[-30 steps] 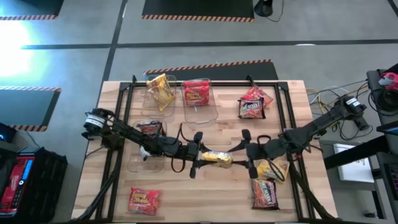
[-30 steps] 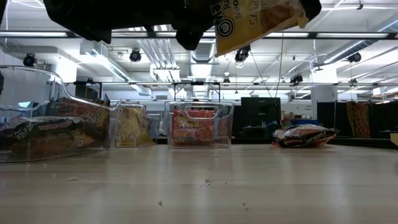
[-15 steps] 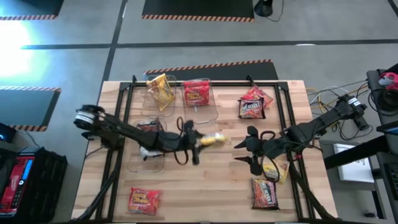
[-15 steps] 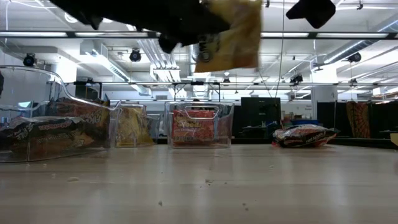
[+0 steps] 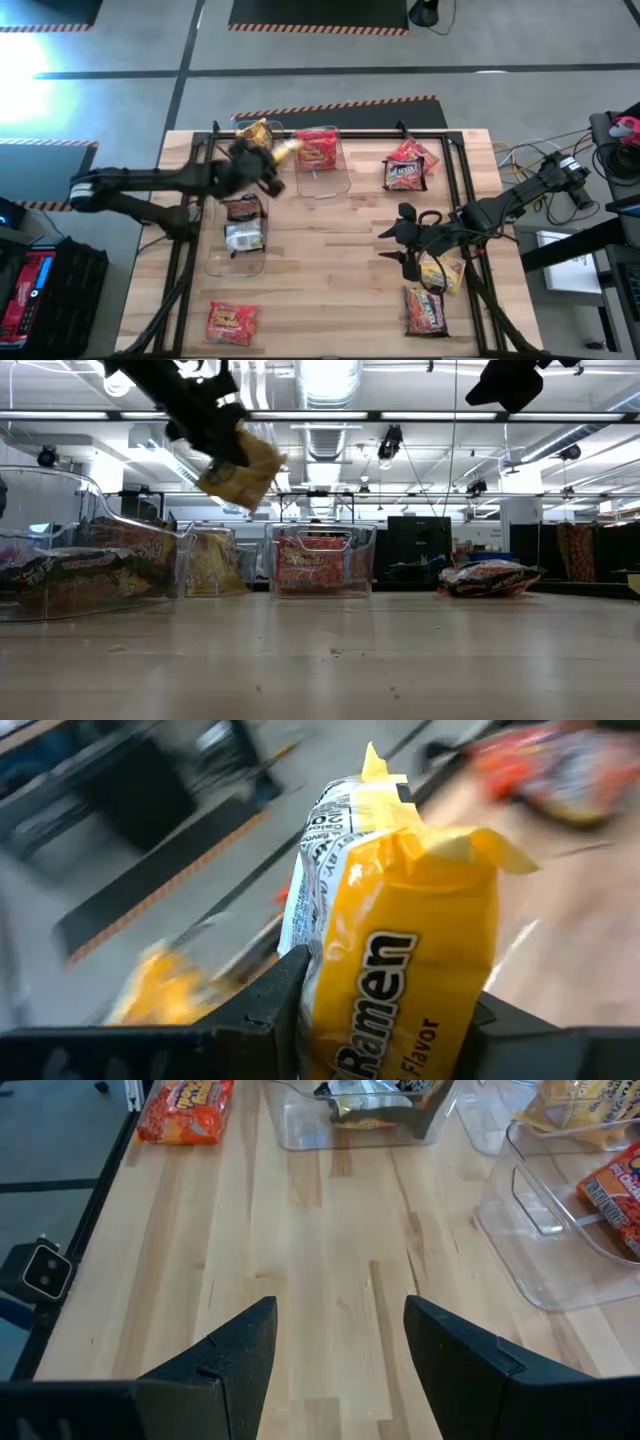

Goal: Sort Maruchan noodles
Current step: Put the yellow noodle pack into the top left transparent bin

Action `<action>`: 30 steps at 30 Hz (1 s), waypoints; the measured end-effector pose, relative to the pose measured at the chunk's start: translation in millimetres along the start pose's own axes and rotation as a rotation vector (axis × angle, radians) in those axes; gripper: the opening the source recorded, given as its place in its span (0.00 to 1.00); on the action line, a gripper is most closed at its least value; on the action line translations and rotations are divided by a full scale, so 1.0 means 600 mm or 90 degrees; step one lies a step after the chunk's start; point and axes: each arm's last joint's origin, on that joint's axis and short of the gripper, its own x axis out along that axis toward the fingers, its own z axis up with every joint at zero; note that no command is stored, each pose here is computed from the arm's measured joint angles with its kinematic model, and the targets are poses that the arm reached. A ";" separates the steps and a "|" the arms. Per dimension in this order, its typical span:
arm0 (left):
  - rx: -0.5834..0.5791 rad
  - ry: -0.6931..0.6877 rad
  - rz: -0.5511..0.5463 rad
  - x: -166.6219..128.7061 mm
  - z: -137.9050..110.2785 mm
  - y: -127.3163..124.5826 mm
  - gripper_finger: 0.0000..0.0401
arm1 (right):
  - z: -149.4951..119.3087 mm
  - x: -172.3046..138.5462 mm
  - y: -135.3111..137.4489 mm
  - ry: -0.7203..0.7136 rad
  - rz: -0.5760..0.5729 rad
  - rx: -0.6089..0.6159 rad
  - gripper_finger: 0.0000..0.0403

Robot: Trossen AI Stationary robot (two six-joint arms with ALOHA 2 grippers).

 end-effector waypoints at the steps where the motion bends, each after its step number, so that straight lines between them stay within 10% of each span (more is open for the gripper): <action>1: -0.006 0.019 0.014 0.002 -0.003 0.017 0.30 | 0.000 0.000 0.000 0.000 0.000 0.000 0.52; 13: -0.018 0.258 0.046 0.065 -0.059 0.102 0.30 | 0.000 0.000 0.000 0.000 0.000 0.000 0.52; 30: 0.140 0.411 -0.082 0.141 -0.101 0.077 0.30 | 0.000 0.000 0.000 0.000 0.000 0.000 0.52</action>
